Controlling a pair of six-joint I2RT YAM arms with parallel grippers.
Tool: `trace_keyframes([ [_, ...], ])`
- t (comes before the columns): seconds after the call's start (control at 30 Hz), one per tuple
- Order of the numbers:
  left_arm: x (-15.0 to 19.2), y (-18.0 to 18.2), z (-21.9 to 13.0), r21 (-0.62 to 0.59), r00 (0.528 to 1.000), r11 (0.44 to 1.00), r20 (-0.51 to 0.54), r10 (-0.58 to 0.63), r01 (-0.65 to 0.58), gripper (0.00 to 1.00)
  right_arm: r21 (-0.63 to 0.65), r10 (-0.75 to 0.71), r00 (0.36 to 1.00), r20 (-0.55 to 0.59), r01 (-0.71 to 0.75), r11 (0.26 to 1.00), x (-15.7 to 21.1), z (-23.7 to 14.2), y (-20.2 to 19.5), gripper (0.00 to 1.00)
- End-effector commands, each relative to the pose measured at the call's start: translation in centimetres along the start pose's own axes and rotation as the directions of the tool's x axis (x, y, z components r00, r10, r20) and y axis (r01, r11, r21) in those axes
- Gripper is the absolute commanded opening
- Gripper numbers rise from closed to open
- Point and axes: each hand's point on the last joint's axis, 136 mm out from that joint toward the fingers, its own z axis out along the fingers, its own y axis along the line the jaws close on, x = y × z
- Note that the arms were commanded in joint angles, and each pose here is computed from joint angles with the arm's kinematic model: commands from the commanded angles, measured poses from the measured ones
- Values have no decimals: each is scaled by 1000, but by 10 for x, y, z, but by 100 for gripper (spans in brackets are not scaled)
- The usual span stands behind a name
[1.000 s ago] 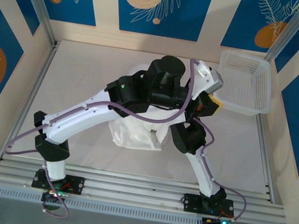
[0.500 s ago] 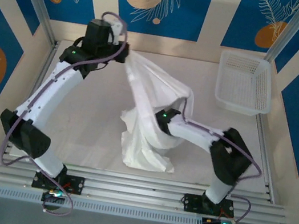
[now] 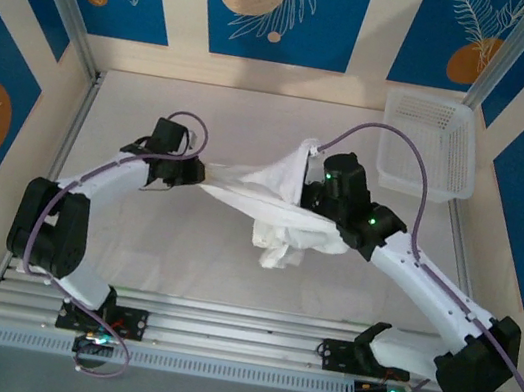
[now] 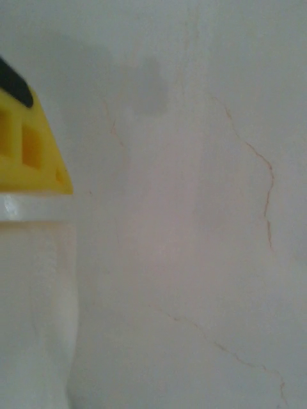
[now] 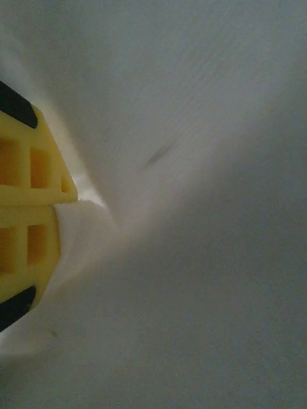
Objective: Fold the inside-out t-shirt
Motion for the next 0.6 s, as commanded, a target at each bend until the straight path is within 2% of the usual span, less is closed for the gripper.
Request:
trace_keyframes([
  [0.0, -35, -30, -34, 113, 991, 993, 130, 30, -45, 47, -7, 43, 995, 95, -42, 999, -24, -13, 4, 0],
  [0.07, -47, -48, -65, 150, 982, 986, 183, 49, -77, 65, 26, 75, 992, 106, -78, 997, -24, -15, -6, 0],
  [0.1, -51, -57, -84, 170, 975, 981, 214, 51, -88, 71, 43, 92, 989, 116, -98, 994, -25, -14, -11, 0],
  [0.17, -54, -79, -121, 245, 962, 964, 271, 35, -104, 77, 91, 136, 981, 139, -150, 985, -25, -14, -22, 0],
  [0.23, -47, -111, -153, 357, 952, 925, 305, 20, -134, 78, 145, 176, 969, 175, -202, 969, -28, -14, -34, 0],
  [0.33, -15, -172, -189, 496, 930, 826, 356, 88, -268, 78, 191, 207, 953, 220, -250, 949, -34, -12, -45, 0],
  [0.4, 14, -215, -202, 586, 914, 720, 369, 172, -372, 80, 179, 211, 952, 223, -253, 951, -38, -7, -42, 0],
  [0.5, 48, -252, -198, 648, 878, 594, 368, 305, -478, 83, 142, 213, 955, 206, -245, 959, -42, 1, -33, 0],
  [0.57, 63, -262, -187, 634, 841, 554, 371, 393, -539, 84, 126, 214, 957, 194, -241, 962, -44, 3, -27, 0],
])
